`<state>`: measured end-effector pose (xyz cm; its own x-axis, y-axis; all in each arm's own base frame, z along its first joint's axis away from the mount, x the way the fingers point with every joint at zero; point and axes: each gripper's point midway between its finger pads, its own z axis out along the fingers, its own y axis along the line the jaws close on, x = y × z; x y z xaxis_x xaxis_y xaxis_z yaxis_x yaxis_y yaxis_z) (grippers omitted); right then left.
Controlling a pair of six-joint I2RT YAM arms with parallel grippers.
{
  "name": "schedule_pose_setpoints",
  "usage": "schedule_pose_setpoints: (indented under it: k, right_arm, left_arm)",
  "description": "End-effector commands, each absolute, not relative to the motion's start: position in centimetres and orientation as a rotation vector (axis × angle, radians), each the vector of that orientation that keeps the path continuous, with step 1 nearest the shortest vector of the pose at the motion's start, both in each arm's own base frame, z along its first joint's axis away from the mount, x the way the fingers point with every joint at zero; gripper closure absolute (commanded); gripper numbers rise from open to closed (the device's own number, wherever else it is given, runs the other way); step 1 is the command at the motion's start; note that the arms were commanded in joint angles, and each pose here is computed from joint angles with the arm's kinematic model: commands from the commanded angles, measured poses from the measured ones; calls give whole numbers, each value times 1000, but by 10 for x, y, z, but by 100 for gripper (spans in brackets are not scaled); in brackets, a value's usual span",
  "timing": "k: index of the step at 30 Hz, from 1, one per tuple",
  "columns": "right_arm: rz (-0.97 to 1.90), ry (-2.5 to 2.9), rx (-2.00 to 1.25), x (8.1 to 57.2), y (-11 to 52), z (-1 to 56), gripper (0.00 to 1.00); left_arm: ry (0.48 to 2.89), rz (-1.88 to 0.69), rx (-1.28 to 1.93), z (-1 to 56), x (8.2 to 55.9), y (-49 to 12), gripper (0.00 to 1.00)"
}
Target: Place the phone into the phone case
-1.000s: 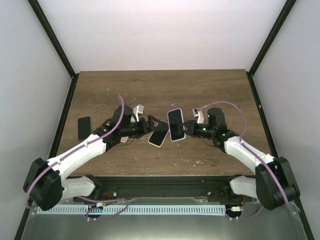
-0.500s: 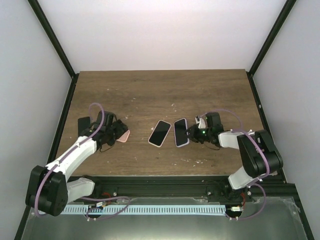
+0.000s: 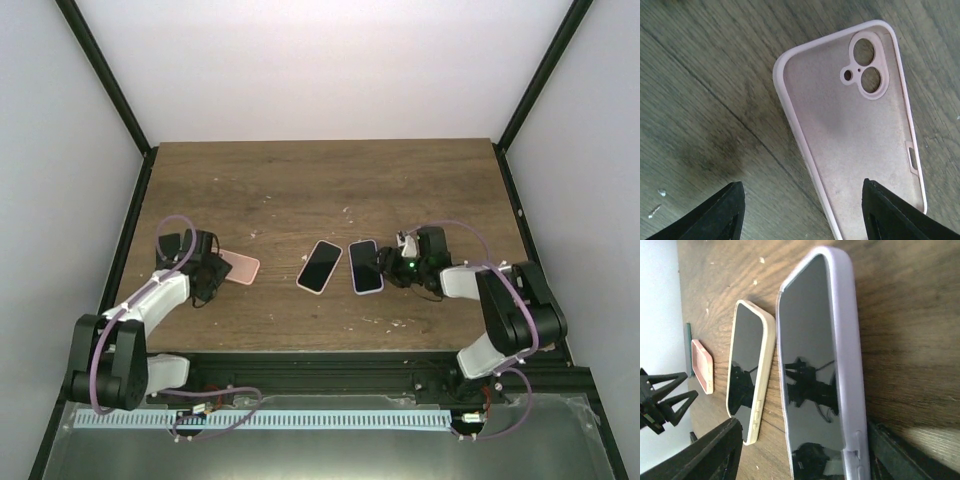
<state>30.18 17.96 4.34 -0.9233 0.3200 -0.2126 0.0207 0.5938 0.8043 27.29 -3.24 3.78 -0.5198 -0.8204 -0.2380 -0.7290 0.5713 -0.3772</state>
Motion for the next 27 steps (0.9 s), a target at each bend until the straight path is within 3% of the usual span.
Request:
schedule_pose_setpoints:
  k: [1, 3, 4, 10, 17, 27]
  right_arm:
    - [1155, 2437, 232, 309, 170, 66, 28]
    - [1143, 2419, 207, 310, 170, 78, 7]
    - [1140, 2407, 193, 310, 169, 85, 1]
    - [1160, 2325, 127, 308, 171, 124, 0]
    - [1224, 2275, 65, 301, 178, 150, 0]
    - [1292, 2227, 21, 299, 184, 166, 0]
  left_arm:
    - [2373, -241, -1217, 49, 289, -20, 33]
    - [2362, -168, -1169, 58, 295, -11, 28]
    - [2347, -135, -1130, 65, 299, -6, 25]
    - [2361, -66, -941, 107, 325, 17, 0]
    - [2348, -60, -1060, 112, 337, 69, 0]
    - [2373, -4, -1160, 75, 339, 136, 0]
